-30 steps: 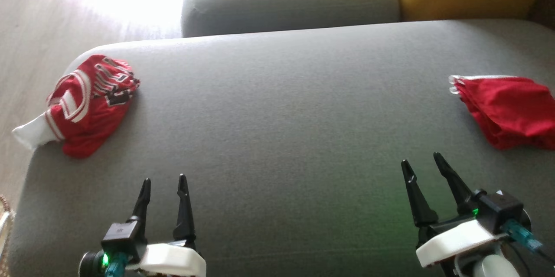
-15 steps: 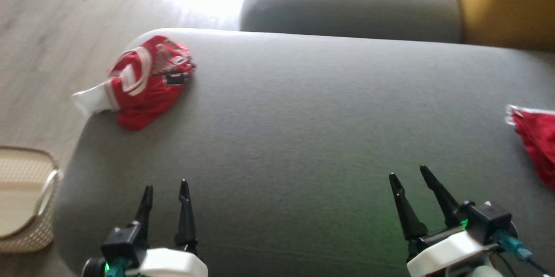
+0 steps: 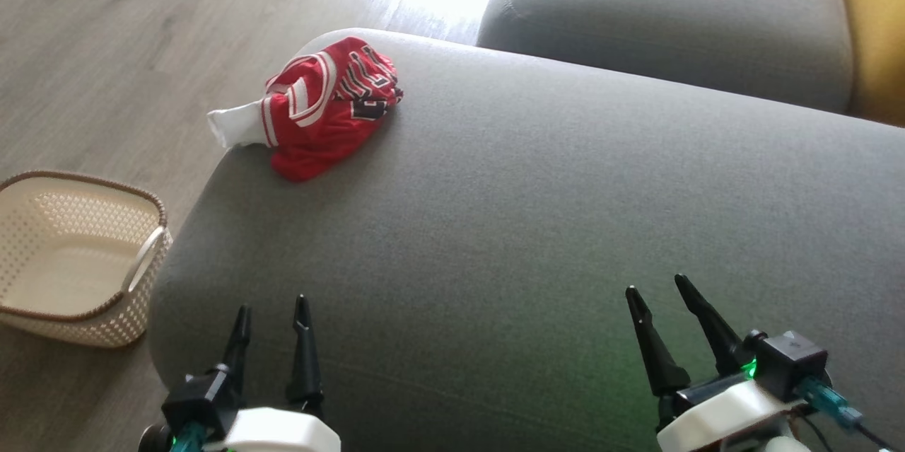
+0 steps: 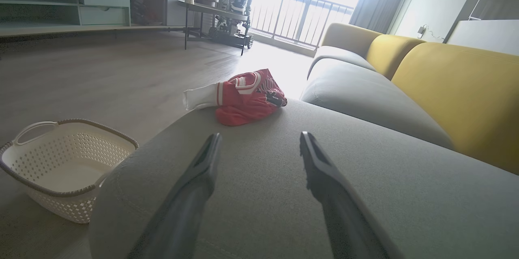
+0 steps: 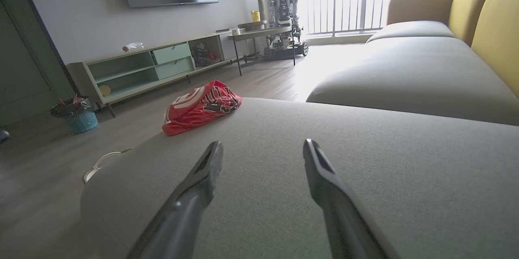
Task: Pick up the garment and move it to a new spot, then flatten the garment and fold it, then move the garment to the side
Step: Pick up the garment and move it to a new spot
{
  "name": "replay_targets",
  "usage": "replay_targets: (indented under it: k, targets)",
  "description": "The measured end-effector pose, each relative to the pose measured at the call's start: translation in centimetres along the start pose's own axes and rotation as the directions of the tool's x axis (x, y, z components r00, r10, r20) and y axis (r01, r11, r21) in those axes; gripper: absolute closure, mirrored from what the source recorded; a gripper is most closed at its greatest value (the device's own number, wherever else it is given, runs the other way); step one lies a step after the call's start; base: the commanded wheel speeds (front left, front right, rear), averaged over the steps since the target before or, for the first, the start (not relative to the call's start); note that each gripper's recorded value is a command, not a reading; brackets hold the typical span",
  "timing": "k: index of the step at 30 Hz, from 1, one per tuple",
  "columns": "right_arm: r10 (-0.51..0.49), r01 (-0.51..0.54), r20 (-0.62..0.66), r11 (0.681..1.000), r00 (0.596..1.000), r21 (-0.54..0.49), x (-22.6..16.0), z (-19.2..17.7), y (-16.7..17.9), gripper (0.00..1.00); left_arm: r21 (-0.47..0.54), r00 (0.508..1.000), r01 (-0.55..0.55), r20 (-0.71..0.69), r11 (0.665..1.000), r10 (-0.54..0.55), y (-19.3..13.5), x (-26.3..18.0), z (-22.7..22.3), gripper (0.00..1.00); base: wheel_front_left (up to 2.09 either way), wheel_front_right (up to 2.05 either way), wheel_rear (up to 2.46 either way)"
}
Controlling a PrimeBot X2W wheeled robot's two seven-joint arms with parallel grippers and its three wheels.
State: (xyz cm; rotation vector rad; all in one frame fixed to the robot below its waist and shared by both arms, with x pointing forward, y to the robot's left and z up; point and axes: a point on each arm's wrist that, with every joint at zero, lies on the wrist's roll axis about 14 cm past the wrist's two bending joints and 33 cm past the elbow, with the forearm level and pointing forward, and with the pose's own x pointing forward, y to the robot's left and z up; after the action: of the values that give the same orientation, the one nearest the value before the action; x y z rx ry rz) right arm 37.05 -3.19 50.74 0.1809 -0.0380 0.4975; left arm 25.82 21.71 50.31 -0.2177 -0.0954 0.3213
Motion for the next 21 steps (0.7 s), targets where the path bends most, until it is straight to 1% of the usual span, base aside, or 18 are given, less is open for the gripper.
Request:
replay_targets:
  k: [4,8,11,14,17,21]
  targets:
    - [0.009,-0.008,-0.017,1.0,1.0,0.011,0.1,-0.6,0.3,0.0,0.0,1.0,-0.01,0.0,1.0,0.01,0.2,0.0,0.0,0.0,0.0,0.0,0.0]
    - [0.01,-0.009,-0.028,1.0,1.0,0.017,0.1,-1.0,0.3,0.0,-0.034,1.0,-0.022,0.005,0.999,0.023,0.5,0.4,0.4,0.0,0.0,0.0,0.0]
    - [0.003,-0.002,-0.044,1.0,0.999,0.024,0.1,-1.6,0.0,0.0,-0.046,0.999,-0.018,0.026,0.999,0.019,0.3,1.5,1.2,0.0,0.0,0.0,0.0]
    - [-0.004,0.005,-0.07,1.0,0.998,0.018,0.2,-2.6,-0.5,0.0,-0.039,0.997,0.013,0.078,0.999,-0.01,-0.4,4.0,2.9,0.0,0.0,0.0,0.0]
    - [-0.011,0.012,-0.1,1.0,0.995,0.011,0.5,-3.7,-1.0,0.0,-0.026,0.985,0.06,0.162,0.998,-0.055,-1.4,7.6,5.6,0.0,0.0,0.0,0.0]
    - [-0.026,0.027,-0.112,1.0,0.993,0.004,1.7,-4.5,-2.1,0.0,-0.04,0.975,0.114,0.197,0.993,-0.104,-2.5,12.3,7.1,0.0,0.0,0.0,0.0]
